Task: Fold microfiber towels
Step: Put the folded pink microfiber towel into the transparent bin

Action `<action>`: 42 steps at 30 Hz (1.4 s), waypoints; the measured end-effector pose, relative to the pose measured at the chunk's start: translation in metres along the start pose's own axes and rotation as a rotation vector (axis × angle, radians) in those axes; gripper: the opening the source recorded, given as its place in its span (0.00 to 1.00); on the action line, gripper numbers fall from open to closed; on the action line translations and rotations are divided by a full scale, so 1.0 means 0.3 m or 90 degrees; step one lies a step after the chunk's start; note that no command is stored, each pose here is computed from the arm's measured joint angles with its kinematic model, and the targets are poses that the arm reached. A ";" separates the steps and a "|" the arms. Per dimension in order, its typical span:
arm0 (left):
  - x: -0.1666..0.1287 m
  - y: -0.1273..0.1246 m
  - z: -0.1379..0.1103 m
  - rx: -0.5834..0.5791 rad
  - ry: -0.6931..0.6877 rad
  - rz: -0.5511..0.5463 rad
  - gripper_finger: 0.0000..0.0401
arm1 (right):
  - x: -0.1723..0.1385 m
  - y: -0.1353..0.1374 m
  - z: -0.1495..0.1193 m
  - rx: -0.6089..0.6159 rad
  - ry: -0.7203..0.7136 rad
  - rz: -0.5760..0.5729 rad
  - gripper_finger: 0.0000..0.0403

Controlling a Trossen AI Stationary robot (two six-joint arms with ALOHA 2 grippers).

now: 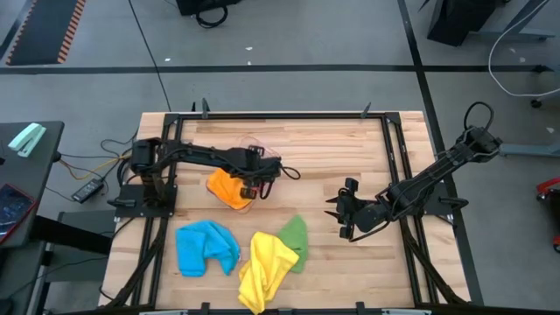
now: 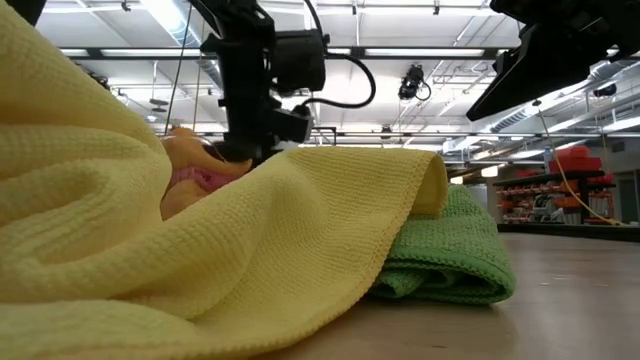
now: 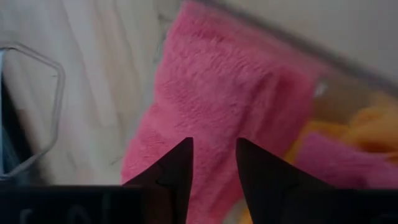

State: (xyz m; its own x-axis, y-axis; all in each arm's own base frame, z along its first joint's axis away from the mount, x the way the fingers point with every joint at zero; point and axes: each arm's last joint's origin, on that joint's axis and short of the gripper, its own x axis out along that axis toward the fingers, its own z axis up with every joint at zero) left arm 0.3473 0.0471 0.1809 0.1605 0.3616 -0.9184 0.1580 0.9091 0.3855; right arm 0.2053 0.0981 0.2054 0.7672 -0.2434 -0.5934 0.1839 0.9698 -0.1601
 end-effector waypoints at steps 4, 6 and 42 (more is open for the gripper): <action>0.015 0.000 0.003 0.034 0.012 0.020 0.37 | 0.000 0.000 0.000 0.000 0.000 0.000 0.39; 0.015 0.001 0.005 0.039 0.010 0.022 0.38 | 0.000 0.000 0.000 0.000 0.000 0.000 0.39; 0.065 -0.018 0.015 0.043 0.018 -0.003 0.04 | 0.000 0.001 0.003 -0.001 -0.005 0.002 0.39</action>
State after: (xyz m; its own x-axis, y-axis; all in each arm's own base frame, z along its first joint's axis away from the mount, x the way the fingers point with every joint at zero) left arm 0.3538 0.0482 0.1614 0.1327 0.3631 -0.9222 0.2242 0.8954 0.3848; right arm 0.2059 0.0985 0.2061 0.7727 -0.2399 -0.5878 0.1804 0.9707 -0.1590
